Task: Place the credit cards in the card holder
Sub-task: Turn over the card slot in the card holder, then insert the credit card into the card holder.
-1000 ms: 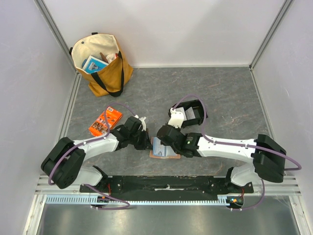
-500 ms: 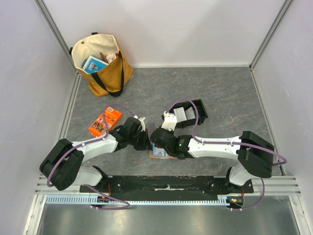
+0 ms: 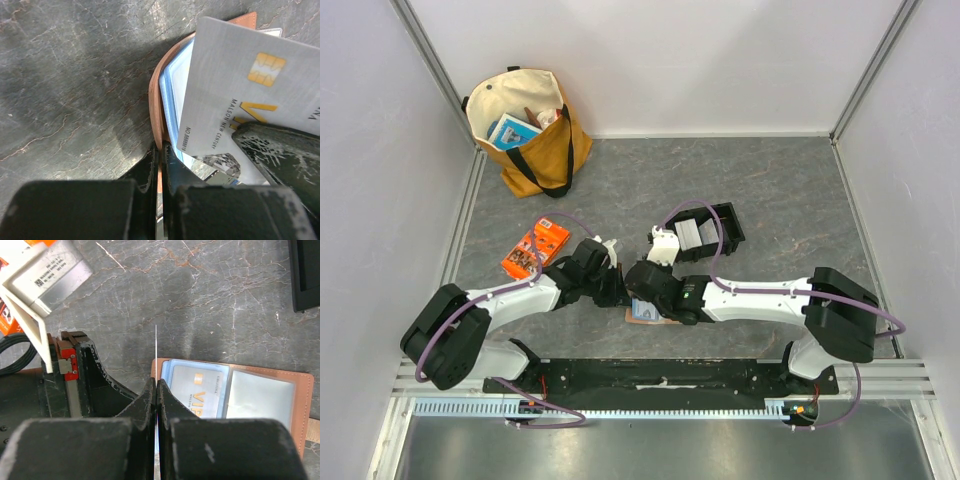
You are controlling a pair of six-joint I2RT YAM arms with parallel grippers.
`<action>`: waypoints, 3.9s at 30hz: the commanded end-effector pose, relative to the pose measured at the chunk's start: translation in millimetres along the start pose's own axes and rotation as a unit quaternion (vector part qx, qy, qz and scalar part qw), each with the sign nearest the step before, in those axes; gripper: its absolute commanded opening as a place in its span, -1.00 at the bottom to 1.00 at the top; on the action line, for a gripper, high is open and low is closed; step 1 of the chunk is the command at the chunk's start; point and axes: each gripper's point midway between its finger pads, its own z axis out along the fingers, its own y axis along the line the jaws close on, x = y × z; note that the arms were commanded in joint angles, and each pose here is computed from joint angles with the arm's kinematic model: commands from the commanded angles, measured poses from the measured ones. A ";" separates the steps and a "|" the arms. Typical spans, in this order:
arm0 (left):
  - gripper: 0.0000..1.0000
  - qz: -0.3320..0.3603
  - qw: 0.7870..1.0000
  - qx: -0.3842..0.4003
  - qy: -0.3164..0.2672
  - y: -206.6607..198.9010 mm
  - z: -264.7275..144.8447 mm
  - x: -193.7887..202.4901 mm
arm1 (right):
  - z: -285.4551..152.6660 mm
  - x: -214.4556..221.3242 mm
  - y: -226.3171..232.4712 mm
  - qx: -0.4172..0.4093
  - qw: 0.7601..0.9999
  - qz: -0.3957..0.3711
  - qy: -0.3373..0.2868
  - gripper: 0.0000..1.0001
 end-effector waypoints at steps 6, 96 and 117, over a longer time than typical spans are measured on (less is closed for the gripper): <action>-0.97 -0.002 1.000 0.011 -0.011 -7.8 -2.8 -4.9 | 6.5 -2.4 0.9 0.020 1.000 -0.009 -0.015 -1.00; -0.96 -0.016 0.998 -0.065 0.023 38.9 18.9 19.2 | -1.8 60.4 -83.8 -0.110 0.960 0.221 0.130 -1.00; -0.97 -0.017 0.997 -0.072 0.030 43.8 23.4 21.9 | 4.0 86.9 -90.7 -0.101 0.952 0.233 0.172 -1.00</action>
